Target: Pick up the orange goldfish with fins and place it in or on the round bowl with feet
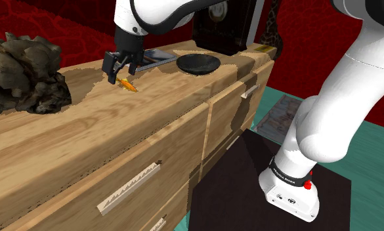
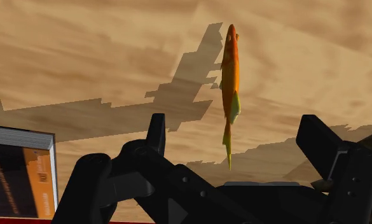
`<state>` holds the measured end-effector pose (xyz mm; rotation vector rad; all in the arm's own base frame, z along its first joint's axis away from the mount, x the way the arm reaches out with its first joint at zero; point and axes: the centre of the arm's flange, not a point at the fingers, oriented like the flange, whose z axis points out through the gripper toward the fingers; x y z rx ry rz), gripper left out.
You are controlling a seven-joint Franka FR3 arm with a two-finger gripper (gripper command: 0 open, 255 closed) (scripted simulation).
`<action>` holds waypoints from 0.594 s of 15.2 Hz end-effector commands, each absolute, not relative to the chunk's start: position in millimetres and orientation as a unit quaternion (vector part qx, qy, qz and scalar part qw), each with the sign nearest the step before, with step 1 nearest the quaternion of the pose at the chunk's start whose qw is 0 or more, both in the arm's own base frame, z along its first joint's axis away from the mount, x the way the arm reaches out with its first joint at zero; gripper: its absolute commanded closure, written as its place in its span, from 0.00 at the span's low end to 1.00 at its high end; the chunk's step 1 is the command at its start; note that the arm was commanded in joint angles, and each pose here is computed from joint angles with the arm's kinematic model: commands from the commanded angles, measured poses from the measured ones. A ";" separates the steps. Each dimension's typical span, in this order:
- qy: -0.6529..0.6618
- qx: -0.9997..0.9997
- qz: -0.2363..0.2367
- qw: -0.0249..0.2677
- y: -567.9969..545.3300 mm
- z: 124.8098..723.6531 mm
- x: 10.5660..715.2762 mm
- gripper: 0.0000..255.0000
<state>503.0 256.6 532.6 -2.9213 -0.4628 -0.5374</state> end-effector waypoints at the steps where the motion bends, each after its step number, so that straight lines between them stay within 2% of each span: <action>1: -0.154 -0.970 -0.178 0.068 256.5 532.6 503.1 0.00; 2: -0.154 -0.970 -0.178 0.068 256.6 532.6 503.0 0.00; 3: -0.154 -0.970 -0.178 0.068 256.6 532.6 503.0 1.00; 9: -0.154 -0.970 -0.178 0.068 256.6 532.6 503.0 1.00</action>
